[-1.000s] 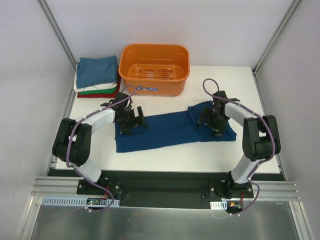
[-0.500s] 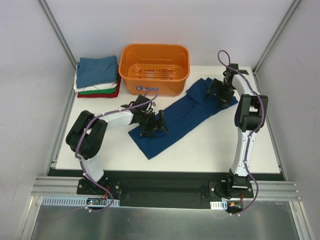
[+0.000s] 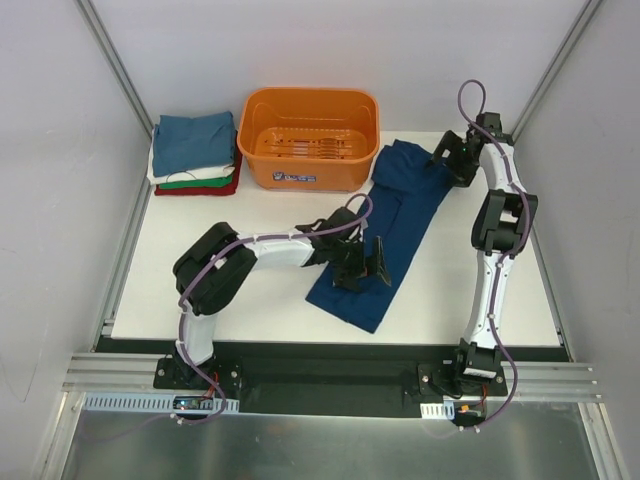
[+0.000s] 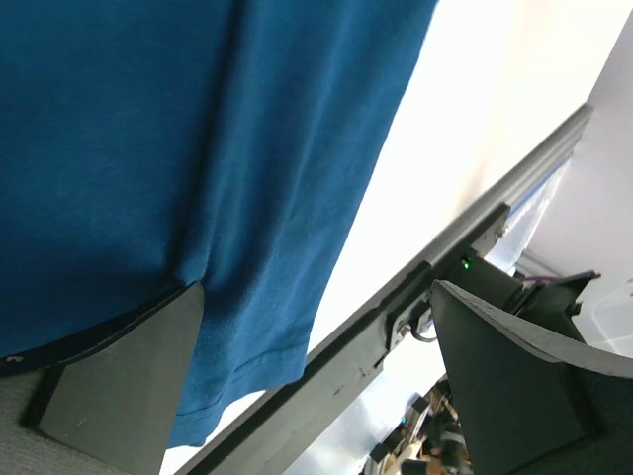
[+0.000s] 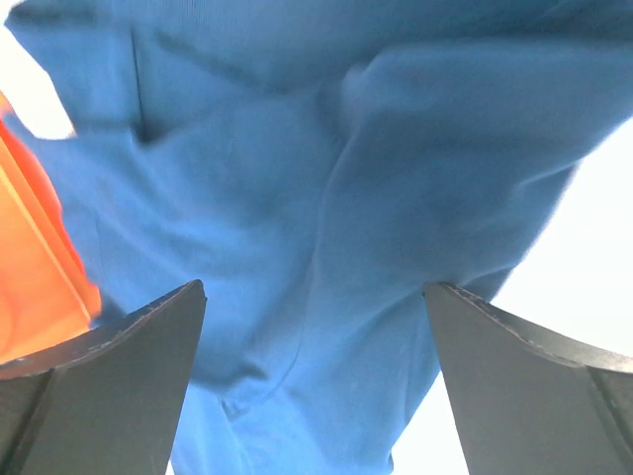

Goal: Fold and stack the t-shirts
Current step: Rotate the tshirt 75 degrees

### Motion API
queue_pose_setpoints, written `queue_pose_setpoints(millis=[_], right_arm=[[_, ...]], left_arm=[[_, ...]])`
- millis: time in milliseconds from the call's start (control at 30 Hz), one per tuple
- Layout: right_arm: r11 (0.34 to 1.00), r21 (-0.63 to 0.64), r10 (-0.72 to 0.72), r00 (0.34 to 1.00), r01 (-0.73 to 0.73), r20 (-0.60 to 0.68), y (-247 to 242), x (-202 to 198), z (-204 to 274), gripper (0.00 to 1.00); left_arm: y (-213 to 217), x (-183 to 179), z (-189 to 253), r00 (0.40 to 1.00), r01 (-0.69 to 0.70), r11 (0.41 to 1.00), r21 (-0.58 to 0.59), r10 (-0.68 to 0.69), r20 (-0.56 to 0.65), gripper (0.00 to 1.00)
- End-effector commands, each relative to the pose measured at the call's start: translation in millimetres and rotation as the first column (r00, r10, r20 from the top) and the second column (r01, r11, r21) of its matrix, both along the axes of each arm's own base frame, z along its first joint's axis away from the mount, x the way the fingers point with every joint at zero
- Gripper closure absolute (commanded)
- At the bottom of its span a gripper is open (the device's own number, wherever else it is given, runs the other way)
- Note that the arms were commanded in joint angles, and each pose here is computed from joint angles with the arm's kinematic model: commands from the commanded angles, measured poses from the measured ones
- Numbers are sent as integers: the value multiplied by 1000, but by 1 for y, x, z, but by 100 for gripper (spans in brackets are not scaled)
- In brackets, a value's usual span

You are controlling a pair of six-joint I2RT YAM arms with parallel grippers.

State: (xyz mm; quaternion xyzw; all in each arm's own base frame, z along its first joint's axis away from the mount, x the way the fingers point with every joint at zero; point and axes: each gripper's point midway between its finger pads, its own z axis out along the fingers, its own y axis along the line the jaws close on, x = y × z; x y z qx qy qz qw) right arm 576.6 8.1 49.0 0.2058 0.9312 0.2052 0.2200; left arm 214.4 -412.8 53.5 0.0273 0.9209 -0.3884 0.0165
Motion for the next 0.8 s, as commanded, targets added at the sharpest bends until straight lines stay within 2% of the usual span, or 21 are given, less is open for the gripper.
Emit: queue_pose_setpoints(millis=[0,100,167,200,233,267,300,333,367,400,433,467,500,533,567,600,667,733,767], right_arm=[[999,-50,5,981,5,195,-12,32,50,3],[995,-98,49,961,-23,271,-11,18,107,3],[988,-143,89,965,-55,248,-11,-2,112,3],[981,-181,123,949,-72,290,-8,-14,141,3],[977,-195,135,962,-89,237,-8,-31,128,3],[971,-216,148,963,-98,227,-8,-43,132,3],[967,-239,157,952,-94,263,-4,-58,160,3],[962,-260,153,959,-88,239,-4,-74,158,3],[959,-261,159,973,-112,168,0,-99,136,3],[953,-281,175,966,-117,192,10,-122,154,3],[943,-310,178,968,-117,178,13,-138,152,3],[937,-310,197,977,-163,81,19,-173,116,3],[926,-332,239,959,-178,152,38,-191,137,3],[917,-344,266,952,-201,153,48,-208,134,3],[905,-338,299,951,-257,78,57,-242,102,3],[888,-338,369,922,-312,120,83,-266,115,3],[842,-331,469,881,-425,62,113,-317,87,3],[821,-319,519,851,-473,75,127,-353,89,2],[787,-307,580,811,-535,74,146,-376,87,2]], left_arm=[[-24,-7,6,1000,8,1000,-17,-7,16,1],[-34,-11,26,996,50,997,-51,-46,80,1],[-32,-8,50,984,77,994,-78,-63,167,1],[-28,-8,56,978,82,994,-77,-65,196,1],[-23,-6,76,957,103,990,-93,-73,279,1],[-14,-6,80,949,106,992,-72,-79,304,1],[-3,-8,96,936,104,992,-72,-73,345,1],[7,-7,99,913,124,991,-43,-97,397,0],[29,-5,89,915,87,996,31,-92,392,1],[43,-3,102,901,62,998,32,-70,428,1],[57,-1,100,895,50,997,57,-70,440,1],[70,-3,97,905,37,997,67,-62,421,1],[99,0,88,923,-13,997,77,-18,384,1],[112,-1,81,938,-33,997,75,5,348,1],[129,-11,63,959,-46,995,89,19,283,1],[144,-8,62,960,-83,992,93,55,273,1],[158,-20,45,968,-91,987,134,56,244,1],[157,-31,45,978,-68,992,107,45,204,1],[158,-36,40,982,-65,992,111,43,182,1]])
